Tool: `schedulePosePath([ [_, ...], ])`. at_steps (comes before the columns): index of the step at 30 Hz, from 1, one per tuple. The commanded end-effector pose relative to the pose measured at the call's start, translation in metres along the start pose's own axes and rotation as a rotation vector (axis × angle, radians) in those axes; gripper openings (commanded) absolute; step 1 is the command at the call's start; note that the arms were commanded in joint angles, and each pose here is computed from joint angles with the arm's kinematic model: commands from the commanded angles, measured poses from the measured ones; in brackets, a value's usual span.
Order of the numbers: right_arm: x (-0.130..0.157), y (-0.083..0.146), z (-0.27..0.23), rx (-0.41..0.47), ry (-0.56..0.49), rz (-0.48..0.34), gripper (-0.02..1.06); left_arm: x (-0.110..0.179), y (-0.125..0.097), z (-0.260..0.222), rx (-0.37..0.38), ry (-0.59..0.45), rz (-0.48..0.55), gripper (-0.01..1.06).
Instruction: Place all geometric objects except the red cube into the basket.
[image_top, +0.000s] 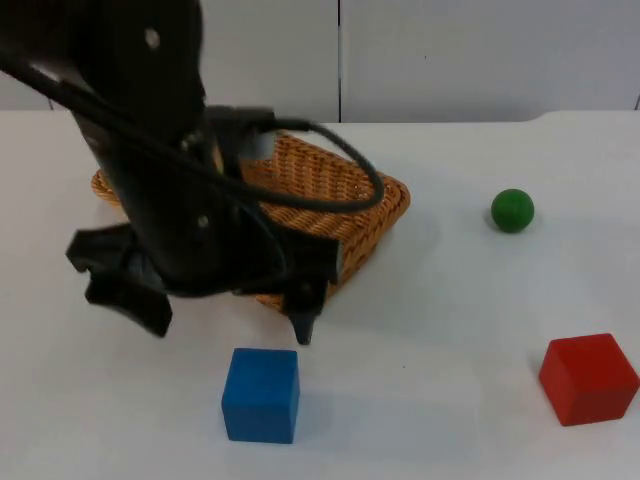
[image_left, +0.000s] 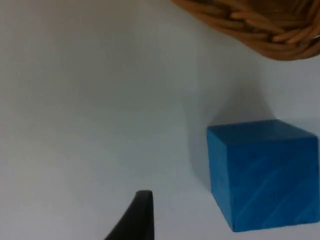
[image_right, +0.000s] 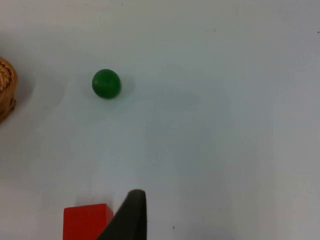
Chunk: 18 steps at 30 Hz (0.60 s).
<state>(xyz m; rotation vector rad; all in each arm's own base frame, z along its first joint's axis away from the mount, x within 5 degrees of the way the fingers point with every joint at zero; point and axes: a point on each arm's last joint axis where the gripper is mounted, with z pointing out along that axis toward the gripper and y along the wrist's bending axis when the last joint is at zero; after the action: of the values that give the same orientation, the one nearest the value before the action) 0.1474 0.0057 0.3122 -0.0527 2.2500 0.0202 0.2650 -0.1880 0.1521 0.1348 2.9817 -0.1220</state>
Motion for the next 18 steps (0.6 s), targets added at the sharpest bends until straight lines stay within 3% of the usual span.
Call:
schedulePosePath([
  [1,-0.002,-0.001,-0.001,0.005,-0.016,0.003,1.05,0.0,-0.004,0.017,-0.004,0.028,-0.048,1.05],
  [6,-0.002,-0.001,-0.001,0.005,-0.016,0.003,1.05,-0.004,-0.01,0.036,0.046,0.004,-0.085,1.05],
  [18,-0.003,-0.001,-0.001,0.006,-0.025,0.002,1.05,-0.001,-0.007,0.063,0.005,0.041,-0.069,1.05],
])
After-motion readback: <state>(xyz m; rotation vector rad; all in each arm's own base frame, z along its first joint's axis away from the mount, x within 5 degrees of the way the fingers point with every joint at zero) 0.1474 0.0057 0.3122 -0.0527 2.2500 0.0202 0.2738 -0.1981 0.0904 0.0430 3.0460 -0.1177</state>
